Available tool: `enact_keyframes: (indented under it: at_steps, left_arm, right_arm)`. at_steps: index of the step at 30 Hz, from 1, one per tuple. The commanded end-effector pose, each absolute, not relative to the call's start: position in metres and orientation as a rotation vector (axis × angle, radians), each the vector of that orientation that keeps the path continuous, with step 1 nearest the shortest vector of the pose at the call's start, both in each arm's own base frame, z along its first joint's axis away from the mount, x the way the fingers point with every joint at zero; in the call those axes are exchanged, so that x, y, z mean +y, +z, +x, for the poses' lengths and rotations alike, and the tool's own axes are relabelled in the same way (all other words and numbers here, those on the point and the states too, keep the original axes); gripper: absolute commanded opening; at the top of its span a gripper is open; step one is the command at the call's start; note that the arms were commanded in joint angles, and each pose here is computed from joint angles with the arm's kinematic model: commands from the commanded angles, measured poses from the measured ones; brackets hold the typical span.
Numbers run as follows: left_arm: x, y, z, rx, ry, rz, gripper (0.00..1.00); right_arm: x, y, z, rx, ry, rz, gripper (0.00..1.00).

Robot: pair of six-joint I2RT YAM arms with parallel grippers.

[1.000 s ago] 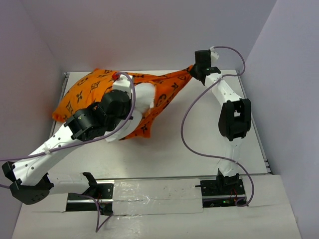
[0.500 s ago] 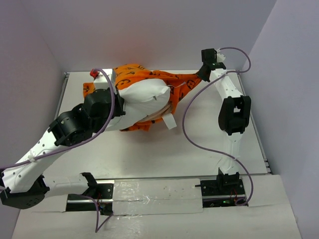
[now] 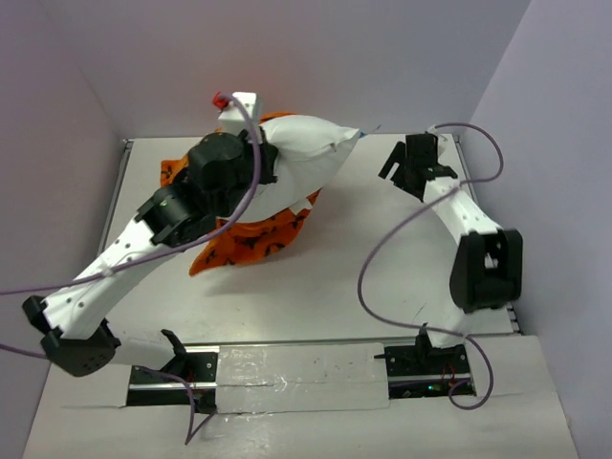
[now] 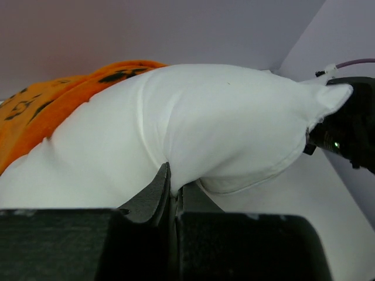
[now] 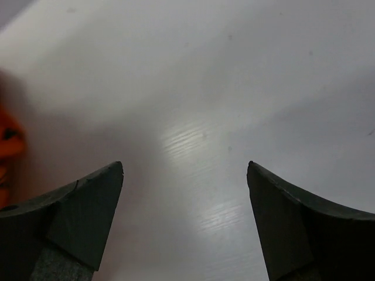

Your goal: Remove the pillowcase from the pillow

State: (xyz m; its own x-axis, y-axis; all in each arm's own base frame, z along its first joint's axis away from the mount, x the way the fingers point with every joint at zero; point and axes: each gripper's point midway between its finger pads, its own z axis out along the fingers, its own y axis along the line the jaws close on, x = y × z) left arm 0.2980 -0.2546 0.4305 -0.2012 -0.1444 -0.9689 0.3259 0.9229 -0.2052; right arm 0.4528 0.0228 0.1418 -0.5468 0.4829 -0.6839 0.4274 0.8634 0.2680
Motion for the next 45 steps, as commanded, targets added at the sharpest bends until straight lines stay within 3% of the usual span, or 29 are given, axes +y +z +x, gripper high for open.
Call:
enact_keyframes:
  at_steps: [1, 5, 7, 10, 12, 14, 15, 23, 30, 37, 45]
  left_arm:
    - [-0.287, 0.498, 0.307, 1.522, -0.648, 0.103, 0.0]
    - [-0.326, 0.47, 0.301, 1.538, -0.774, 0.245, 0.0]
    - [-0.343, 0.448, 0.297, 1.573, -0.833, 0.298, 0.0]
    - [-0.376, 0.422, 0.279, 1.605, -0.969, 0.464, 0.0]
    - [-0.398, 0.396, 0.266, 1.67, -1.039, 0.605, 0.4]
    - [-0.407, 0.384, 0.264, 1.714, -1.048, 0.666, 0.97]
    - [-0.408, 0.379, 0.265, 1.741, -1.035, 0.67, 0.99]
    - [-0.35, 0.385, 0.314, 1.825, -0.792, 0.412, 0.99]
    - [-0.197, 0.368, 0.421, 1.891, -0.418, 0.023, 0.99]
    - [-0.11, 0.312, 0.476, 2.006, -0.337, 0.066, 0.99]
    - [-0.11, 0.234, 0.483, 2.131, -0.45, 0.33, 0.99]
  right_arm:
    - [0.038, 0.202, 0.426, 2.042, 0.238, 0.661, 0.93]
    - [0.067, 0.252, 0.368, 1.878, 0.524, 0.64, 0.93]
    - [0.072, 0.253, 0.341, 1.862, 0.576, 0.659, 0.99]
    - [0.058, 0.229, 0.312, 1.897, 0.513, 0.765, 1.0]
    - [0.041, 0.219, 0.293, 1.874, 0.441, 0.851, 1.0]
    - [0.03, 0.217, 0.282, 1.86, 0.397, 0.885, 1.0]
    - [0.027, 0.211, 0.278, 1.877, 0.376, 0.895, 1.0]
    - [0.061, 0.173, 0.273, 2.027, 0.571, 0.804, 1.0]
    - [0.107, 0.147, 0.24, 2.142, 0.784, 0.642, 1.0]
    - [0.153, 0.16, 0.221, 2.133, 0.977, 0.433, 1.0]
    - [0.116, 0.157, 0.217, 2.195, 0.656, 0.517, 1.0]
